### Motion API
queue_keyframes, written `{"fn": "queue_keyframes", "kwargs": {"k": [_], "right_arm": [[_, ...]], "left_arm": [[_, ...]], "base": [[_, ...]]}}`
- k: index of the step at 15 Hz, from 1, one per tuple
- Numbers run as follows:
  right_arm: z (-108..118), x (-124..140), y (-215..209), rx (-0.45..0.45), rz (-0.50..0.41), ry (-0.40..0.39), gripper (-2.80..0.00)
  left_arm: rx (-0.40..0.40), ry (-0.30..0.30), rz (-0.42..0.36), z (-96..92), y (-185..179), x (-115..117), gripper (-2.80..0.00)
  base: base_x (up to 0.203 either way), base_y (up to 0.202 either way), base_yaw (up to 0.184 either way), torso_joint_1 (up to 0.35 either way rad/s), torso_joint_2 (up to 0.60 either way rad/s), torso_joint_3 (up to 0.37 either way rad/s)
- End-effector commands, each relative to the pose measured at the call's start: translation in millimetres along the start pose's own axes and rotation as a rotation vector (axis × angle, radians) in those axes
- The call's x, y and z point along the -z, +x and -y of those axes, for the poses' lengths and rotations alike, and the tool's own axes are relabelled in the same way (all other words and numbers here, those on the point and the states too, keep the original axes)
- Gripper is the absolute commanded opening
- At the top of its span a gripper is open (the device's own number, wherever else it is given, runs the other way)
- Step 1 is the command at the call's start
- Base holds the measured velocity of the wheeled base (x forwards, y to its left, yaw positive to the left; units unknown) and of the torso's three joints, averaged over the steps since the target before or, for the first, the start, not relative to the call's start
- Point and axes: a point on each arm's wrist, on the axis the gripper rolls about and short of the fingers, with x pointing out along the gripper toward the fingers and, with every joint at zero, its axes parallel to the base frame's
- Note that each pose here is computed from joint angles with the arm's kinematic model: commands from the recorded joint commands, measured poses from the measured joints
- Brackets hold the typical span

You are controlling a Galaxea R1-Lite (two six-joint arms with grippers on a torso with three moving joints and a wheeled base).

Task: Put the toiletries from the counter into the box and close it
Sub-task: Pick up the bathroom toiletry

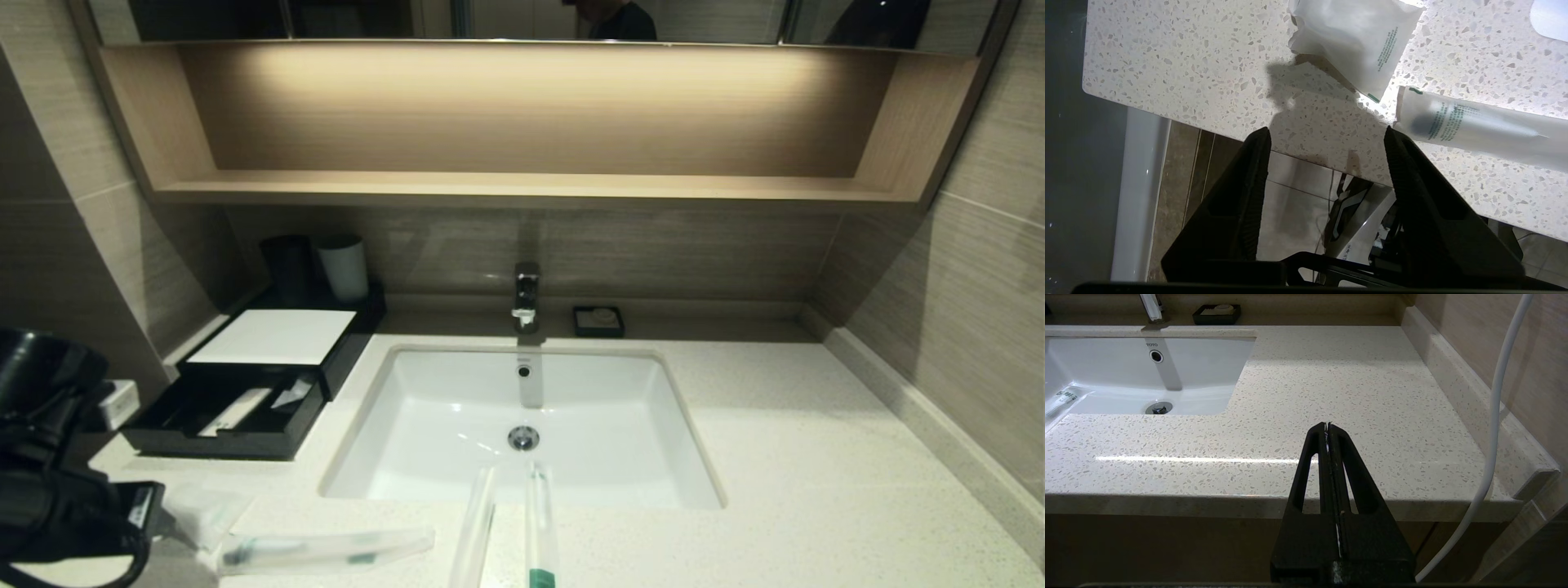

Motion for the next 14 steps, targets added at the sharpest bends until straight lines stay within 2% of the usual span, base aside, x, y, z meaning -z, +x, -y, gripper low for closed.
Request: {"fn": "queue_keyframes", "kwargs": {"k": [1, 4, 9, 14], "right_arm": [[0, 0, 0, 0.000, -0.001, 0.000, -2.80], [0, 0, 0, 0.000, -0.001, 0.000, -2.80], [0, 0, 0, 0.000, -0.001, 0.000, -2.80], [0, 0, 0, 0.000, -0.001, 0.000, -2.80]], "left_arm": [[-0.009, -0.002, -0.060, 0.0, 14, -2, 0.00], [-0.016, -0.029, -0.066, -3.3, 25, -6, 0.00], [0.043, -0.084, -0.107, -9.9, 38, -11, 0.00], [0.088, -0.095, -0.108, -9.8, 45, -14, 0.00]], "base": [[0.000, 0.000, 0.000, 0.000, 0.00, 0.000], [0.000, 0.000, 0.000, 0.000, 0.00, 0.000], [0.000, 0.000, 0.000, 0.000, 0.00, 0.000], [0.000, 0.000, 0.000, 0.000, 0.00, 0.000]]}}
